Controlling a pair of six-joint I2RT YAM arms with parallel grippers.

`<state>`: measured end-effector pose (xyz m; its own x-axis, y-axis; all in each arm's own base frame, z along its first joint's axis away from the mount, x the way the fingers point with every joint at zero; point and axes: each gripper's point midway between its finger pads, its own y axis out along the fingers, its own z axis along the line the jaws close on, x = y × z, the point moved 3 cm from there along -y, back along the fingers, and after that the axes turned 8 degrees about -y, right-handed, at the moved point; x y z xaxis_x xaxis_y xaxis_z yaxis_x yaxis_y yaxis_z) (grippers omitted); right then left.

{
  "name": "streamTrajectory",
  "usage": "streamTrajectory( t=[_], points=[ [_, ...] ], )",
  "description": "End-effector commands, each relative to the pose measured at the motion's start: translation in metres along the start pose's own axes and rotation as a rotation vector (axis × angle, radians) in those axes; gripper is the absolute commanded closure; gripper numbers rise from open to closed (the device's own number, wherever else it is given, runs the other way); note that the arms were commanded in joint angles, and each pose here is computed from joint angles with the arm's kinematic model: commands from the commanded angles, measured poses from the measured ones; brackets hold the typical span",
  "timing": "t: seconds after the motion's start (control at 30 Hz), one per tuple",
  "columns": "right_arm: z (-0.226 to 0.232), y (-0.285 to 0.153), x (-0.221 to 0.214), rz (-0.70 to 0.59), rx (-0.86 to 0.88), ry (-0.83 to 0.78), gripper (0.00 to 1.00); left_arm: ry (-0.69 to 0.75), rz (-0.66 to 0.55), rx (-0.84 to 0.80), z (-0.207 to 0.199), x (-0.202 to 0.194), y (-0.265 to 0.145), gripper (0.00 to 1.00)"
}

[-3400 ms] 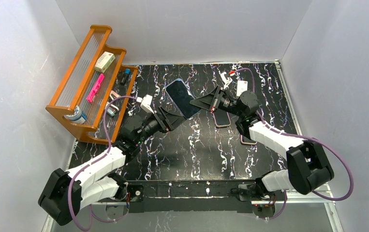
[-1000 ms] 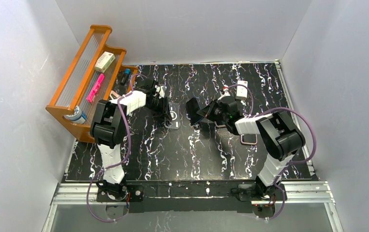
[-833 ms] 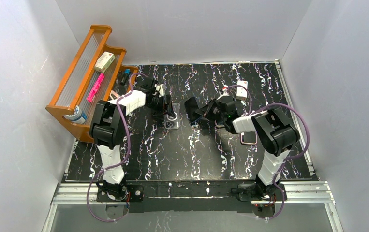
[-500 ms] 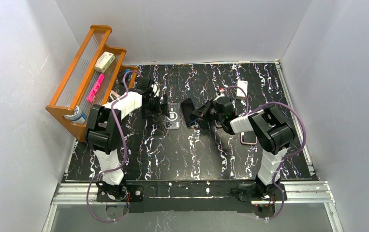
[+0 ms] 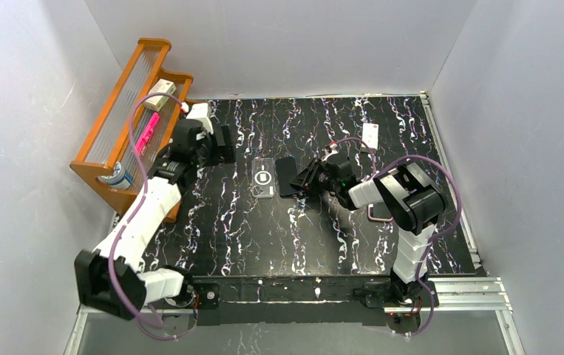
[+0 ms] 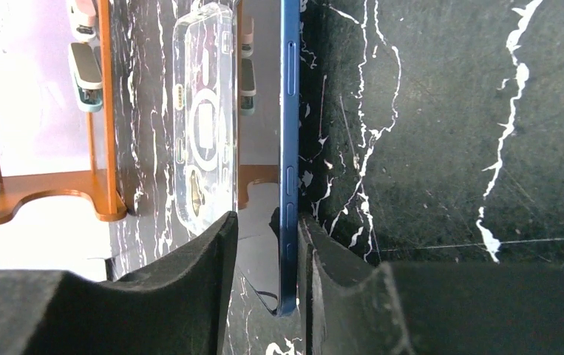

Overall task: Take the phone out of the phone case
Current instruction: Place the phone at the center of the board, then pick up the phone at the center of the board.

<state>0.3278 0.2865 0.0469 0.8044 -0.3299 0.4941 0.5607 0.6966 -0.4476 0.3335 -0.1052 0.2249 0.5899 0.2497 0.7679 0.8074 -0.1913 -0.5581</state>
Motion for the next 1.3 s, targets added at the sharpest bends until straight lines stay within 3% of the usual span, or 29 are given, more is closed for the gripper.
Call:
streamTrajectory(
  t=[0.0,0.23,0.3,0.5,0.93,1.07,1.17,1.27],
  points=[
    [0.003,0.002,0.0,0.011,-0.006,-0.068,0.56,0.032,-0.136,0.059,0.017,0.009,-0.023,0.02],
    [-0.019,-0.002,-0.01,0.087,-0.142,-0.159,0.48,0.039,-0.319,0.028,0.023,0.018,-0.068,0.02],
    [-0.023,-0.004,-0.012,0.105,-0.171,-0.191,0.39,0.049,-0.355,0.001,0.022,0.019,-0.08,0.02],
    [-0.025,-0.008,-0.015,0.138,-0.256,-0.271,0.27,0.014,-0.474,0.019,0.03,0.025,-0.104,0.02],
    [-0.02,-0.016,-0.012,0.159,-0.363,-0.398,0.13,-0.039,-0.534,0.059,0.043,0.019,-0.12,0.02],
    [-0.011,-0.027,0.007,0.129,-0.389,-0.498,0.11,-0.046,-0.529,0.048,0.042,0.017,-0.122,0.02],
    [-0.002,-0.041,0.031,0.086,-0.433,-0.612,0.02,-0.056,-0.522,0.047,0.043,0.013,-0.122,0.02],
    [-0.005,-0.057,0.051,0.053,-0.513,-0.69,0.01,-0.067,-0.516,0.051,0.045,0.009,-0.123,0.02]
  ],
)
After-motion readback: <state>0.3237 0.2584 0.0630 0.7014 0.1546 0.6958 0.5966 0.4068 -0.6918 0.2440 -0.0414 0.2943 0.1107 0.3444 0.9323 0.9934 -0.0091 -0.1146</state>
